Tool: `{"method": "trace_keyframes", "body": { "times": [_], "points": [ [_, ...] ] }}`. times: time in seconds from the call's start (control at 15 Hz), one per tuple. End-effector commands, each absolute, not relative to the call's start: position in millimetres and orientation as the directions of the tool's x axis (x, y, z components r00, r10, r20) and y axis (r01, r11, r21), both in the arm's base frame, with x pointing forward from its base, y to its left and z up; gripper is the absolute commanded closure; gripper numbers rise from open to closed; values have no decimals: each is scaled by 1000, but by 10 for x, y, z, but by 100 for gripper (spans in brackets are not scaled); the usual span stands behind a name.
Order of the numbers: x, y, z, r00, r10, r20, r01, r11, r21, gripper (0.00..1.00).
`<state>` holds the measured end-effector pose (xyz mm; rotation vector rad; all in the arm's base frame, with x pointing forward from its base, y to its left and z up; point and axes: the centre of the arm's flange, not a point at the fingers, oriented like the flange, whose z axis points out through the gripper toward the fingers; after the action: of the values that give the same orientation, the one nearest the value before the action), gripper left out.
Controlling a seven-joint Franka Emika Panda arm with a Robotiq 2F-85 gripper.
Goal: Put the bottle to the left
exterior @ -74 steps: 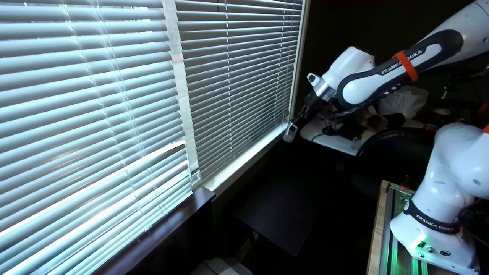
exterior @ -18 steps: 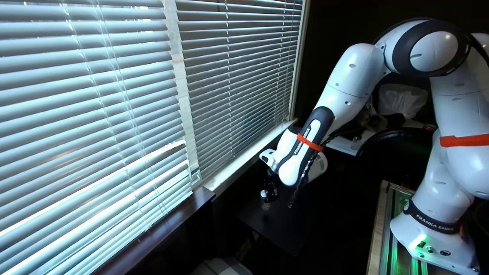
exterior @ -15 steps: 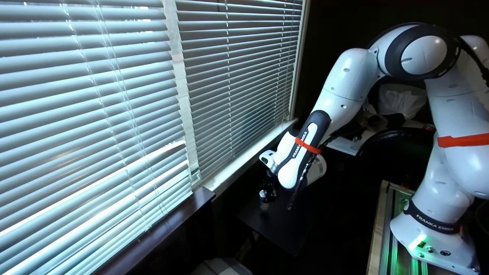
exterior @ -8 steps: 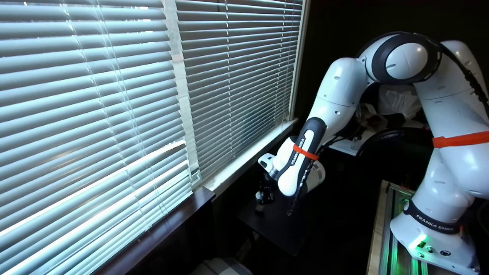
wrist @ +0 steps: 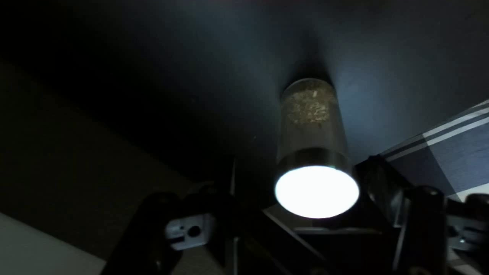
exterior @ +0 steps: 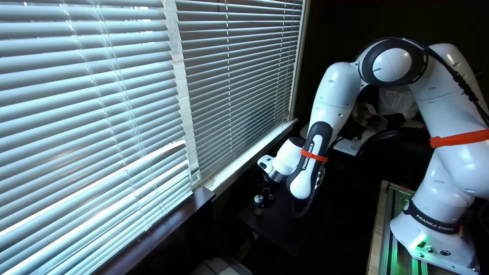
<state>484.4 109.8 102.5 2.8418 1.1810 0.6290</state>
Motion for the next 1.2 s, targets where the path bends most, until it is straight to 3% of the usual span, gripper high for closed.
{"method": "trace_keyframes", "body": {
  "times": [0.0,0.33,0.67,1.13],
  "points": [
    [4693,884,1162,657,667,351,666,-732,145,0],
    [4113,631,1622,723,621,303,657,-754,-20,0],
    [3363,363,1941,878,446,173,466,-879,-104,0],
    [3531,-318,2286,986,103,131,107,-994,-21,0]
  ]
}}
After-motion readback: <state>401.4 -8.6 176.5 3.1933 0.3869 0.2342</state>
